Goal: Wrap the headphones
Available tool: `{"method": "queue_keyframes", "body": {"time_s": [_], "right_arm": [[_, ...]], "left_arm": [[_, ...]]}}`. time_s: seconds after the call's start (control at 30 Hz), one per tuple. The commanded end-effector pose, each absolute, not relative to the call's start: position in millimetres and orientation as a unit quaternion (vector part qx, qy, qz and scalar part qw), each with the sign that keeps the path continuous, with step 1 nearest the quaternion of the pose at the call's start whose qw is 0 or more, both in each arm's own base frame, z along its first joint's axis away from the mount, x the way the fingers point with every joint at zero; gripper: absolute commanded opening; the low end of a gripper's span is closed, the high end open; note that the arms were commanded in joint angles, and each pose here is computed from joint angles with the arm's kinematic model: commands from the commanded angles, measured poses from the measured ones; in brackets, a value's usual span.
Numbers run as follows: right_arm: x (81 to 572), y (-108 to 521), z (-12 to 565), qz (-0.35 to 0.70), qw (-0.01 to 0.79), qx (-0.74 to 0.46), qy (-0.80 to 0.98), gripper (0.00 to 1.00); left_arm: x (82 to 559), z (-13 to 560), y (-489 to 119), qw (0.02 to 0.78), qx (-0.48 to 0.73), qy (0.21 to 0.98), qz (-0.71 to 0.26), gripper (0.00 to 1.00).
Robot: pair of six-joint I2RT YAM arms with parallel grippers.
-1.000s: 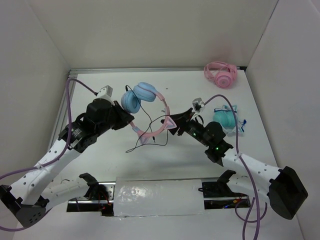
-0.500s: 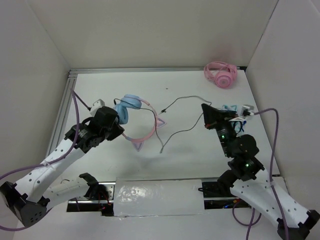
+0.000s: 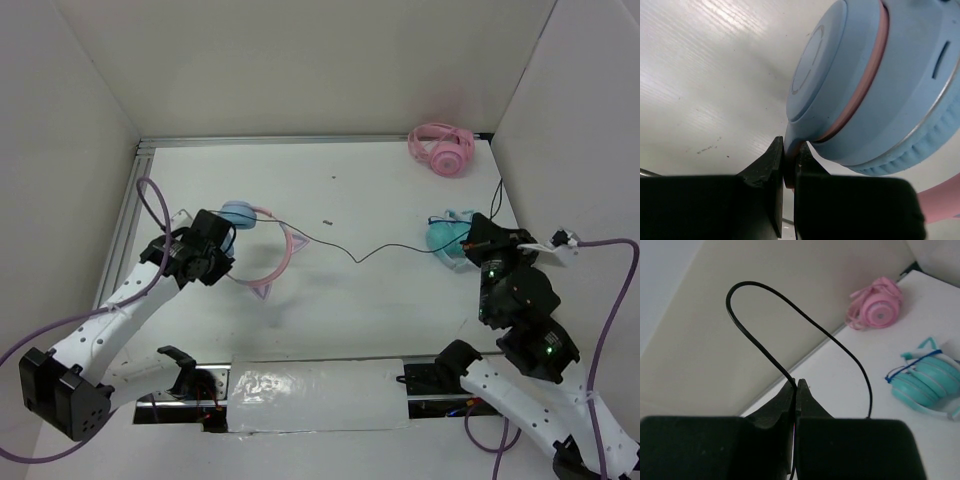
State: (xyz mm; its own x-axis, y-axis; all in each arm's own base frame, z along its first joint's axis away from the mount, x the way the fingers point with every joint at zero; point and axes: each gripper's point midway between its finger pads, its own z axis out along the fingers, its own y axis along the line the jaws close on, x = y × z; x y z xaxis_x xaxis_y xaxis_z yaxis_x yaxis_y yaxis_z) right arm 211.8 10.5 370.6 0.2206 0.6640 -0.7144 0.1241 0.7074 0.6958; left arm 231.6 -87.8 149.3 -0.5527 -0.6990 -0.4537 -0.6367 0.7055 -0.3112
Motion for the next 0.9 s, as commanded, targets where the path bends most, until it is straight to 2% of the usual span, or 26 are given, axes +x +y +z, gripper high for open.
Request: {"method": "queue_keyframes", "body": {"time_s": [0.0, 0.17, 0.23, 0.27, 0.33, 0.4, 0.47, 0.5, 0.63, 0.67, 0.77, 0.87], "right_arm": [[220.9, -6.3, 339.2, 0.072, 0.675, 0.366, 0.637, 0.02], [259.8, 33.6, 308.8, 0.026, 0.641, 0.289, 0.711, 0.08], [274.0, 54.2, 290.7, 0.041, 0.617, 0.245, 0.747, 0.10], [283.4, 64.5, 275.2, 0.042, 0.599, 0.224, 0.768, 0.15], [295.5, 75.7, 255.2, 0.071, 0.570, 0.211, 0.791, 0.38], [304.6, 82.6, 224.1, 0.078, 0.539, 0.200, 0.814, 0.69], [307.7, 89.4, 201.1, 0.092, 0.509, 0.176, 0.837, 0.92], [308.8, 92.7, 199.7, 0.099, 0.508, 0.168, 0.839, 1.00], [304.0, 110.7, 203.0, 0.140, 0.527, 0.093, 0.833, 1.00], [295.2, 124.8, 215.8, 0.185, 0.538, 0.058, 0.820, 1.00], [280.8, 154.1, 249.7, 0.272, 0.608, -0.044, 0.745, 1.00], [270.9, 160.9, 249.9, 0.293, 0.646, -0.087, 0.699, 1.00]], "left_arm": [[255.5, 166.7, -96.6, 0.337, -0.315, 0.883, -0.091, 0.00], [269.0, 187.5, -112.5, 0.387, -0.195, 0.892, -0.129, 0.00], [274.3, 200.0, -120.9, 0.408, -0.170, 0.884, -0.155, 0.00], [274.8, 207.8, -121.1, 0.421, -0.159, 0.879, -0.160, 0.00], [276.2, 216.9, -123.0, 0.438, -0.151, 0.870, -0.171, 0.00], [275.2, 224.4, -122.9, 0.449, -0.143, 0.864, -0.178, 0.00], [273.5, 229.0, -123.2, 0.451, -0.139, 0.863, -0.182, 0.00], [272.8, 233.4, -125.3, 0.453, -0.132, 0.862, -0.187, 0.00], [268.2, 237.7, -129.5, 0.438, -0.126, 0.868, -0.194, 0.00], [268.0, 241.4, -130.5, 0.437, -0.129, 0.868, -0.196, 0.00], [267.9, 253.2, -133.9, 0.435, -0.134, 0.866, -0.208, 0.00], [268.8, 277.5, -143.1, 0.446, -0.124, 0.854, -0.238, 0.00]]}}
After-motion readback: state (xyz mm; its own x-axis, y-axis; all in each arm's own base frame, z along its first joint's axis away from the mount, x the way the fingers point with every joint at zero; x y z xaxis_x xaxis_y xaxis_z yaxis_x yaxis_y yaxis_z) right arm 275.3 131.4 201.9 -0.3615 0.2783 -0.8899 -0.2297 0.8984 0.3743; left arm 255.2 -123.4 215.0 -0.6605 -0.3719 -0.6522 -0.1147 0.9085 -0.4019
